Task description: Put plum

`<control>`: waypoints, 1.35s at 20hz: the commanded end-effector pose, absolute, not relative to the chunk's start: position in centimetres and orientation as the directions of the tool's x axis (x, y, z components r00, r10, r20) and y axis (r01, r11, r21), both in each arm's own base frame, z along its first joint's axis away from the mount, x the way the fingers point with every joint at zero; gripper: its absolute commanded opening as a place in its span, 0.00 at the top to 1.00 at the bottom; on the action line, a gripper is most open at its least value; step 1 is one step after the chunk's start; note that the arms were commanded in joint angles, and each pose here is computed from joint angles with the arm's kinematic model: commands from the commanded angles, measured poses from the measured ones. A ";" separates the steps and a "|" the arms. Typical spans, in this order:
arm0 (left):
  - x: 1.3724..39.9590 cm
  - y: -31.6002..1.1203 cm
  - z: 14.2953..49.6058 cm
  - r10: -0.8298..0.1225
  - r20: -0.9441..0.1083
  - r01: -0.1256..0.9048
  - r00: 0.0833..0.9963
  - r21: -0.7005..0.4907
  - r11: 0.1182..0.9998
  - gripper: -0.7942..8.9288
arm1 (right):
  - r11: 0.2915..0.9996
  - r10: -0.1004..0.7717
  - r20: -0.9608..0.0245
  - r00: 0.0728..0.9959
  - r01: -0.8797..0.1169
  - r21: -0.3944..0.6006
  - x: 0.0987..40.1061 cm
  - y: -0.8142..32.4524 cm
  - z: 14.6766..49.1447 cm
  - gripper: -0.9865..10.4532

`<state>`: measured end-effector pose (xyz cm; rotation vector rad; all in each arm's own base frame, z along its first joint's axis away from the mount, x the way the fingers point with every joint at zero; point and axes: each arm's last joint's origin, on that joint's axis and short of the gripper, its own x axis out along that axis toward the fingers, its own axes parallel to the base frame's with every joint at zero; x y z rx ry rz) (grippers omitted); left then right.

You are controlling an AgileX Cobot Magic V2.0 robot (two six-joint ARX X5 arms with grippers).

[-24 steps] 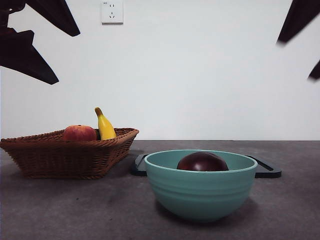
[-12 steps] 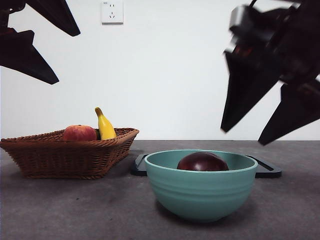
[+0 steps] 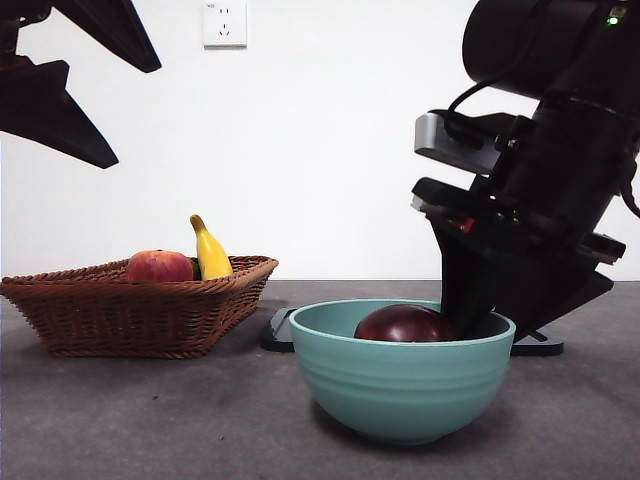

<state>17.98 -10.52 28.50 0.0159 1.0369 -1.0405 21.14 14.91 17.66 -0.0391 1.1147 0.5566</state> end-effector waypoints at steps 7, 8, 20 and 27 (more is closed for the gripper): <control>18.1 -10.7 28.8 -0.706 -0.701 0.727 0.105 -0.431 0.535 0.50 | 0.831 0.465 -0.838 0.285 -0.466 0.303 21.2 15.5 17.7 0.90; 18.1 -10.7 28.8 -0.706 -0.701 0.726 0.105 -0.431 0.535 0.50 | 0.831 0.467 -0.835 0.290 -0.467 0.303 21.3 15.6 18.0 0.90; 18.1 -10.7 28.8 -0.706 -0.701 0.727 0.105 -0.431 0.535 0.50 | 0.871 0.463 -0.759 0.457 -0.397 0.291 26.0 14.1 24.3 0.90; 18.1 -10.7 28.8 -0.706 -0.701 0.726 0.105 -0.431 0.535 0.50 | 0.906 0.412 -0.756 0.509 -0.320 0.278 32.9 12.9 25.2 0.90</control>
